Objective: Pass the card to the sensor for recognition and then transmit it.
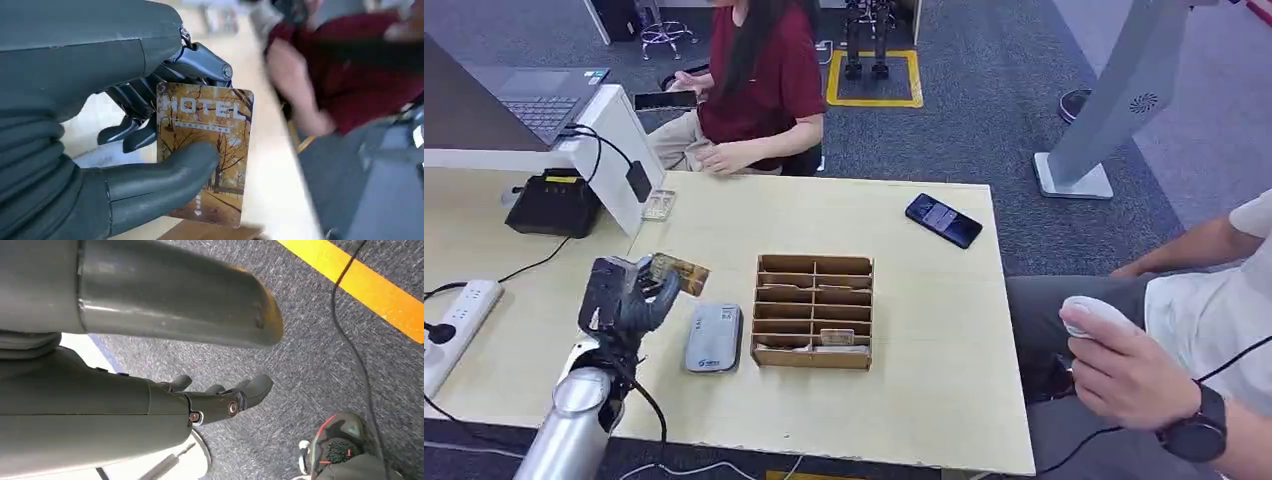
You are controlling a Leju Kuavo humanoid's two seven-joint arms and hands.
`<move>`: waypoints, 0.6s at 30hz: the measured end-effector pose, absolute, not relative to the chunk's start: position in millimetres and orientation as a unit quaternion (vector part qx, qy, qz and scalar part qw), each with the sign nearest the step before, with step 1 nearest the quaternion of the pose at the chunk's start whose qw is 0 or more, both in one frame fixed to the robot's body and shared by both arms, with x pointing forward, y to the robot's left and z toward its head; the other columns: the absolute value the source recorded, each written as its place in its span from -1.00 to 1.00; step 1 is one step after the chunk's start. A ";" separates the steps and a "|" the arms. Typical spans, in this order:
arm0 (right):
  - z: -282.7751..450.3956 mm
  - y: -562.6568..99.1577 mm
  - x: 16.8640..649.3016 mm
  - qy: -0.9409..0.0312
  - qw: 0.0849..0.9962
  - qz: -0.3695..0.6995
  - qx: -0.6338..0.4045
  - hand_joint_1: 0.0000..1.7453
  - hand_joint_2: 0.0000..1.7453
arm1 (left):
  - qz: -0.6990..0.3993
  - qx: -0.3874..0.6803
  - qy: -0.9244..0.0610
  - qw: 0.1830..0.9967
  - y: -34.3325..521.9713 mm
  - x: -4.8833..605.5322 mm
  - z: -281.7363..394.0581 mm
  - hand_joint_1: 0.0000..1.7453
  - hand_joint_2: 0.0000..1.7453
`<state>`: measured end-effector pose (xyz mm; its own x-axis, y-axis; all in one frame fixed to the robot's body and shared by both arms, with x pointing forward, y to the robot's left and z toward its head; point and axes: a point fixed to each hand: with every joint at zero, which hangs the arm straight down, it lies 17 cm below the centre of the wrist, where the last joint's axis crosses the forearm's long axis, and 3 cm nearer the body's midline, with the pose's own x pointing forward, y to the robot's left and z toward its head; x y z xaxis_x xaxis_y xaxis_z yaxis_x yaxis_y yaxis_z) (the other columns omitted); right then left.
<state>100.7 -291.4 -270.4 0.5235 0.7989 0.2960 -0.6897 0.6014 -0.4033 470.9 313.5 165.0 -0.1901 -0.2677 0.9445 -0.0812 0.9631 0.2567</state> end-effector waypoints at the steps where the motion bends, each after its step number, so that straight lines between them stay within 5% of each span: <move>1: -270.5 -290.0 99.5 -0.232 0.863 0.435 -0.116 -1.00 -1.00 | -0.078 0.171 -0.787 0.588 329.4 474.0 190.5 1.00 1.00; 4: -269.9 -284.7 101.3 -0.238 0.858 0.444 -0.104 -1.00 -1.00 | -0.174 0.400 -0.798 0.416 350.1 484.5 276.8 1.00 1.00; 7: -269.6 -283.8 103.7 -0.239 0.857 0.446 -0.102 -1.00 -1.00 | -0.287 0.507 -0.755 0.300 332.3 497.7 316.0 1.00 1.00; 18: -270.1 -283.7 101.6 -0.237 0.855 0.449 -0.101 -1.00 -1.00 | -0.268 0.506 -0.762 0.303 346.3 513.4 339.3 1.00 1.00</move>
